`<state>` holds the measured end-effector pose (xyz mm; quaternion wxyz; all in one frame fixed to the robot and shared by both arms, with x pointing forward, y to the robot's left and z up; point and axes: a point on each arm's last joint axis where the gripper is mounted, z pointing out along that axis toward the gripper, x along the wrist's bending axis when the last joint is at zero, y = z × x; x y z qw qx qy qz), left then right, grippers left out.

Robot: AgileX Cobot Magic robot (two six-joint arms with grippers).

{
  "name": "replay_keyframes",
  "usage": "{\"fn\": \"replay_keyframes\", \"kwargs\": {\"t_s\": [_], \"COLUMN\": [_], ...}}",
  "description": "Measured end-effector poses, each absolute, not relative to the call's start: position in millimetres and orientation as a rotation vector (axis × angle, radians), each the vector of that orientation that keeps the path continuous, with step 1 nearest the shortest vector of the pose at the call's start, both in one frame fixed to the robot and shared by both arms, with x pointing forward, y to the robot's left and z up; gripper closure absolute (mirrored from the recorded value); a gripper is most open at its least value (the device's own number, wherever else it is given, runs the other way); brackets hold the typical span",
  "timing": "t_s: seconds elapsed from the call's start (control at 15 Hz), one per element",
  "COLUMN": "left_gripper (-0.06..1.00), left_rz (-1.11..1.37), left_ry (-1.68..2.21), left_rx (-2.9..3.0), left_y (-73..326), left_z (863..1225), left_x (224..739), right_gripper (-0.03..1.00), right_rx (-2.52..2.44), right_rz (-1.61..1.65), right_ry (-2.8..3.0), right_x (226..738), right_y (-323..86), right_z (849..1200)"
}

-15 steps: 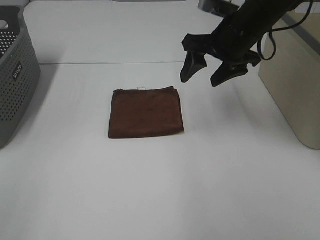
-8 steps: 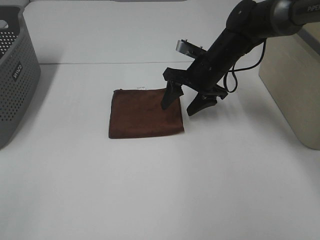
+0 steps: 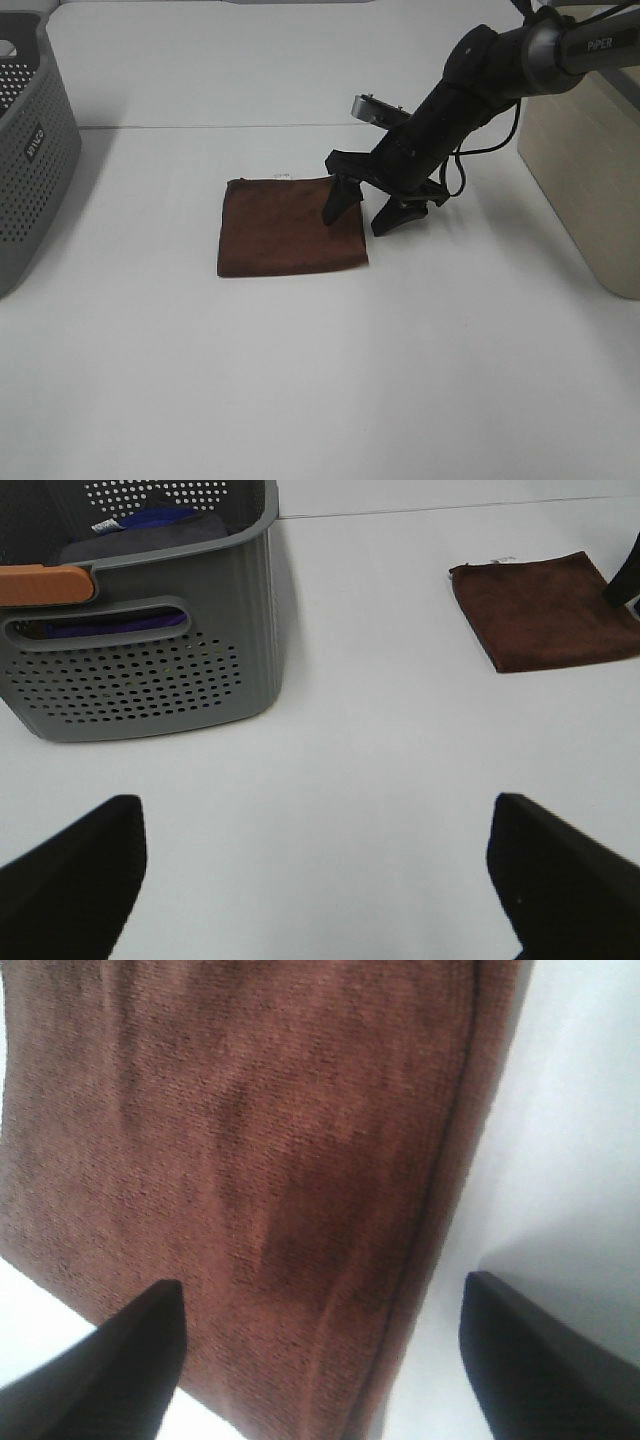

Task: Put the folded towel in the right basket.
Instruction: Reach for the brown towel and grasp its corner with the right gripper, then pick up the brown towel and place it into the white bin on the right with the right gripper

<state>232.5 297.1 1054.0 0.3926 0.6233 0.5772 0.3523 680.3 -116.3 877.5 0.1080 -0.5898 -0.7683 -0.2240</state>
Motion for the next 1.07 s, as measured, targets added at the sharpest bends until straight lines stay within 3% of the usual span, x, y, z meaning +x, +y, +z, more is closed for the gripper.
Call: {"fn": "replay_keyframes", "kwargs": {"t_s": [0.2,0.33,0.47,0.67,1.07], "left_gripper": [0.07,0.07,0.07,0.07,0.07], "left_rz": [0.894,0.894,0.894,0.894,0.894], "left_ry": [1.465,1.465,1.465,1.465,1.465], "left_rx": [1.582,1.582,1.582,1.582,1.582], "left_y": [297,297,297,297,297], "left_z": [1054,1054,1054,1054,1054], "left_x": [233,233,233,233,233], "right_gripper": [0.25,0.33,0.52,0.94,0.97], "right_rx": [-1.725,-1.696,-1.687,-1.689,-1.631], "right_rz": [-0.700,-0.724,-0.735,-0.735,-0.704], "right_ry": [-2.244,-2.236,-2.248,-2.255,-2.297], "right_x": [682,680,677,677,680], "right_y": [-113,-102,-92,-90,-88], "right_z": [874,870,866,863,889]}}
